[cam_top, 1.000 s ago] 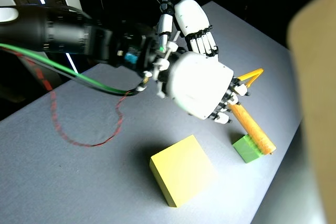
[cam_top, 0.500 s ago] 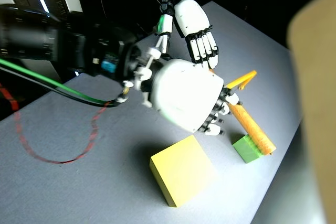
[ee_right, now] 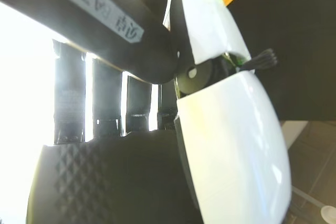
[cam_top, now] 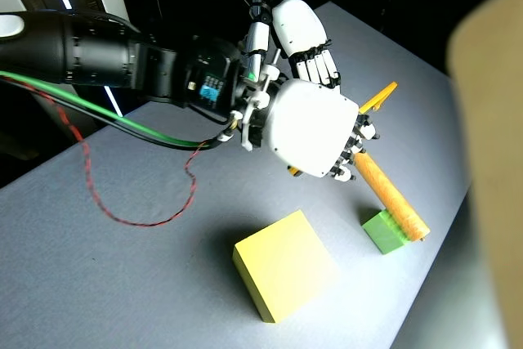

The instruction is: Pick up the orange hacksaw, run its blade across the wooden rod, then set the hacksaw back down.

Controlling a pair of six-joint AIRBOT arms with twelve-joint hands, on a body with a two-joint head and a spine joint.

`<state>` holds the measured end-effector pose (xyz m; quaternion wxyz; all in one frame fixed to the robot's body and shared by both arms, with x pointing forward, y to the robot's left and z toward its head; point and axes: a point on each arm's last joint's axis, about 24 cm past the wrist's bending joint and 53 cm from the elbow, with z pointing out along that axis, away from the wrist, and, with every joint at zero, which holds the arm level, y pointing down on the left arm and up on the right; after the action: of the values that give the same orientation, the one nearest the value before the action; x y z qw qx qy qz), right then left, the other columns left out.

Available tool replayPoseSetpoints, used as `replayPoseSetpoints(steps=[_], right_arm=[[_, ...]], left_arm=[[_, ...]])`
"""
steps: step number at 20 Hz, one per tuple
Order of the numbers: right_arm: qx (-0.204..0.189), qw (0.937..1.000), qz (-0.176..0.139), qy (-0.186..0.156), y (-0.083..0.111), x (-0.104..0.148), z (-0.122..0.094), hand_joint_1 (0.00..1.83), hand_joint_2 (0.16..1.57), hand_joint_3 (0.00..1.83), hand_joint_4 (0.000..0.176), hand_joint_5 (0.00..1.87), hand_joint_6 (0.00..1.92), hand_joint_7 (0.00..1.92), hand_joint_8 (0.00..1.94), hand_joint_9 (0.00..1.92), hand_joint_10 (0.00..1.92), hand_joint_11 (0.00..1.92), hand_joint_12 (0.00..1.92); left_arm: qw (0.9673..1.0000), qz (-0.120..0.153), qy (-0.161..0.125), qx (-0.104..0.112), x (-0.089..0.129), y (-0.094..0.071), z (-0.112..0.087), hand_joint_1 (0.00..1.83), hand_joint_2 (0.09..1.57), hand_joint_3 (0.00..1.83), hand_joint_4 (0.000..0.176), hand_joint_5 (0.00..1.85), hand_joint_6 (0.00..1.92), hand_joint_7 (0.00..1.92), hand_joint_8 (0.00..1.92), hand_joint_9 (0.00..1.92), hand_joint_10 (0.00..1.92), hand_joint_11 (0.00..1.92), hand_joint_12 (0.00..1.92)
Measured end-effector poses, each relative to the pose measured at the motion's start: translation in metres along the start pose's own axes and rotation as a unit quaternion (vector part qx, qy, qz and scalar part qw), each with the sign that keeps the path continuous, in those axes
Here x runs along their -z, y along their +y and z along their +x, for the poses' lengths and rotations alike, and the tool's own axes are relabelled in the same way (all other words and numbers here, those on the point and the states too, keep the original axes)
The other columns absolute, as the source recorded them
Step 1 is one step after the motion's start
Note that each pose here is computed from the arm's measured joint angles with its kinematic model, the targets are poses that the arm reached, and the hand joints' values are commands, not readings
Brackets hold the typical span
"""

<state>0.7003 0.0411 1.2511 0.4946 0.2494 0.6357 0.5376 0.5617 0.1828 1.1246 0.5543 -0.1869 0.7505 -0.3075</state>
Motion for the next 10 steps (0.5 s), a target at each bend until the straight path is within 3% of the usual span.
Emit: replayPoseSetpoints(steps=[3, 7, 10], right_arm=[[-0.009, 0.9998, -0.002, -0.018, 0.005, 0.017, -0.038, 1.23, 1.10, 0.00, 0.007, 0.94, 1.06, 1.09, 0.80, 1.26, 0.00, 0.92, 0.72], [-0.063, 0.9971, -0.019, -0.037, 0.035, 0.047, -0.076, 1.22, 1.12, 0.00, 0.004, 0.91, 1.12, 1.06, 0.84, 1.25, 0.00, 0.91, 0.71], [-0.080, 0.9956, -0.005, -0.050, 0.030, 0.080, -0.099, 1.22, 1.11, 0.00, 0.008, 0.94, 1.08, 1.08, 0.81, 1.26, 0.01, 0.93, 0.72]], left_arm=[[1.0000, -0.001, -0.001, 0.001, 0.000, 0.001, 0.000, 0.00, 1.18, 0.00, 0.000, 0.19, 0.00, 0.20, 0.00, 0.19, 0.01, 0.00, 0.38], [1.0000, 0.000, 0.000, 0.000, 0.000, 0.000, 0.000, 0.00, 1.18, 0.00, 0.000, 0.15, 0.00, 0.15, 0.00, 0.14, 0.00, 0.00, 0.36], [1.0000, -0.002, 0.002, 0.001, 0.000, 0.001, 0.001, 0.00, 1.18, 0.00, 0.000, 0.15, 0.00, 0.14, 0.00, 0.13, 0.00, 0.00, 0.30]])
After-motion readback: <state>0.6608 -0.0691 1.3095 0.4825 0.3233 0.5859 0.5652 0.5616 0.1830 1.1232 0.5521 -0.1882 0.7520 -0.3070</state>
